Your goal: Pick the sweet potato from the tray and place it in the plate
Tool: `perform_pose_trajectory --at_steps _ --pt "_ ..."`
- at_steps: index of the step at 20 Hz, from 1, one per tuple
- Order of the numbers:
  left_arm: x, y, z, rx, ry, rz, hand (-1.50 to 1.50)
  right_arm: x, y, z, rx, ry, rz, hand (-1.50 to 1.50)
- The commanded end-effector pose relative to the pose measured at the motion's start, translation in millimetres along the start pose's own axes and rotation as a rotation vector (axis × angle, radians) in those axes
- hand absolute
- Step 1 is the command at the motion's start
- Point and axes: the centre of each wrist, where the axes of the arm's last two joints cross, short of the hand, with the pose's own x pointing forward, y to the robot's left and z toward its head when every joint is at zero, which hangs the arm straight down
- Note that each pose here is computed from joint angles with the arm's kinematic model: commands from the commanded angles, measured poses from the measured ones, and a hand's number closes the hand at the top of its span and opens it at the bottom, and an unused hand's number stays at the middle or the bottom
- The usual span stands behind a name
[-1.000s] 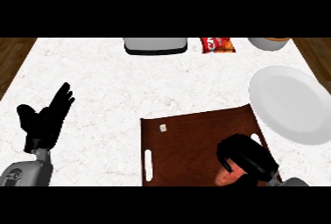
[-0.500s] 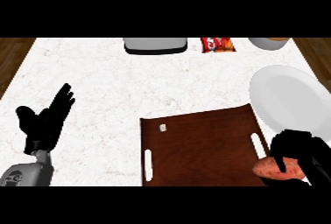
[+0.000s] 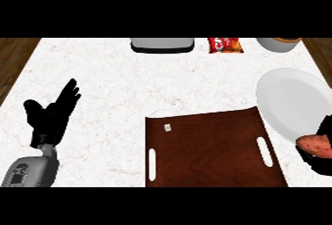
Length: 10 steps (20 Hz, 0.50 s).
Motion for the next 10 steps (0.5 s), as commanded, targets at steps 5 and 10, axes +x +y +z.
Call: perform_pose_trajectory --at_steps 5,10 --pt "-12 8 1 -0.005 -0.012 -0.004 0.0 -72 -21 -34 -0.041 0.112 0.019 1.5" --pt "6 -15 -7 -0.017 -0.016 -0.001 0.0 -106 -9 -30 0.05 0.156 0.132 1.5"
